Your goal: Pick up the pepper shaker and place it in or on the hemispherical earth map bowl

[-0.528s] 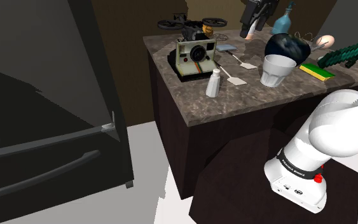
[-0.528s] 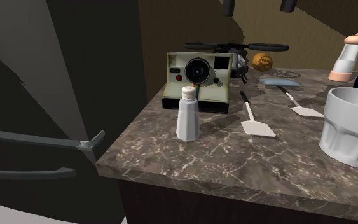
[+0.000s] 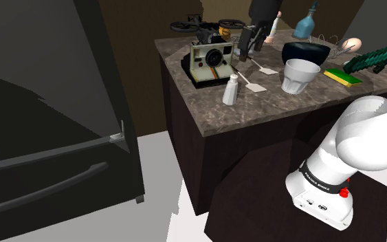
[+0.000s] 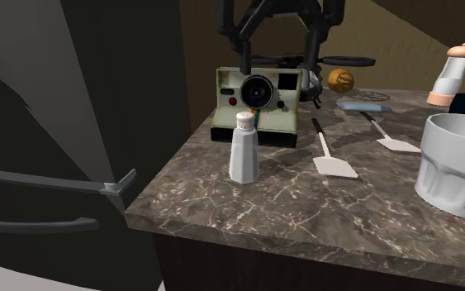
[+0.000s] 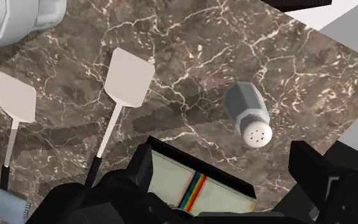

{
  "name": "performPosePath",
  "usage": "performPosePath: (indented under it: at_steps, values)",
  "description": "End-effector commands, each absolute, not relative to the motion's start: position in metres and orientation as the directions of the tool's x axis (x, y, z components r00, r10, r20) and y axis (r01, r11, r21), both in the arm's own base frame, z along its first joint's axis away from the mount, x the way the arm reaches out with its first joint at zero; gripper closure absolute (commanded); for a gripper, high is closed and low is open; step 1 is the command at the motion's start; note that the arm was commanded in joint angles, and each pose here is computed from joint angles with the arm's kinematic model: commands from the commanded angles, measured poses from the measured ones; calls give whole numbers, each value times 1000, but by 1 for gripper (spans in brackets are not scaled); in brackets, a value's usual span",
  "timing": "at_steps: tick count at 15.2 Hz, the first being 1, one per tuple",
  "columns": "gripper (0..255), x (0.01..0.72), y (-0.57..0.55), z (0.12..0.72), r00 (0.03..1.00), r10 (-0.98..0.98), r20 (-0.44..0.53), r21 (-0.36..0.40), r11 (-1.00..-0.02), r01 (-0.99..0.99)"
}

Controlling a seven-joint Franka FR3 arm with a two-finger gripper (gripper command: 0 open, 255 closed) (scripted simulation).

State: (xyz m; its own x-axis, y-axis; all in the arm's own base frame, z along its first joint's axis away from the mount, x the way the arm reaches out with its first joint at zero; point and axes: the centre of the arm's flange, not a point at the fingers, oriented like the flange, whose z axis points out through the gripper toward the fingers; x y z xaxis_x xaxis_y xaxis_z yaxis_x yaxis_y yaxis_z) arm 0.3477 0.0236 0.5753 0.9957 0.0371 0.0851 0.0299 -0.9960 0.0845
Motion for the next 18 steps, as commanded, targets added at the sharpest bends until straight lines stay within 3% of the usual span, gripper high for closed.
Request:
performPosePath:
  at_steps: [1, 12, 18]
  values:
    - [0, 359, 37, 556, 995, 76, 63, 90, -993, 71]
    - [0, 378, 65, 481, 989, 149, 20, 99, -984, 147]
    - [0, 378, 65, 478, 989, 149, 20, 99, -984, 147]
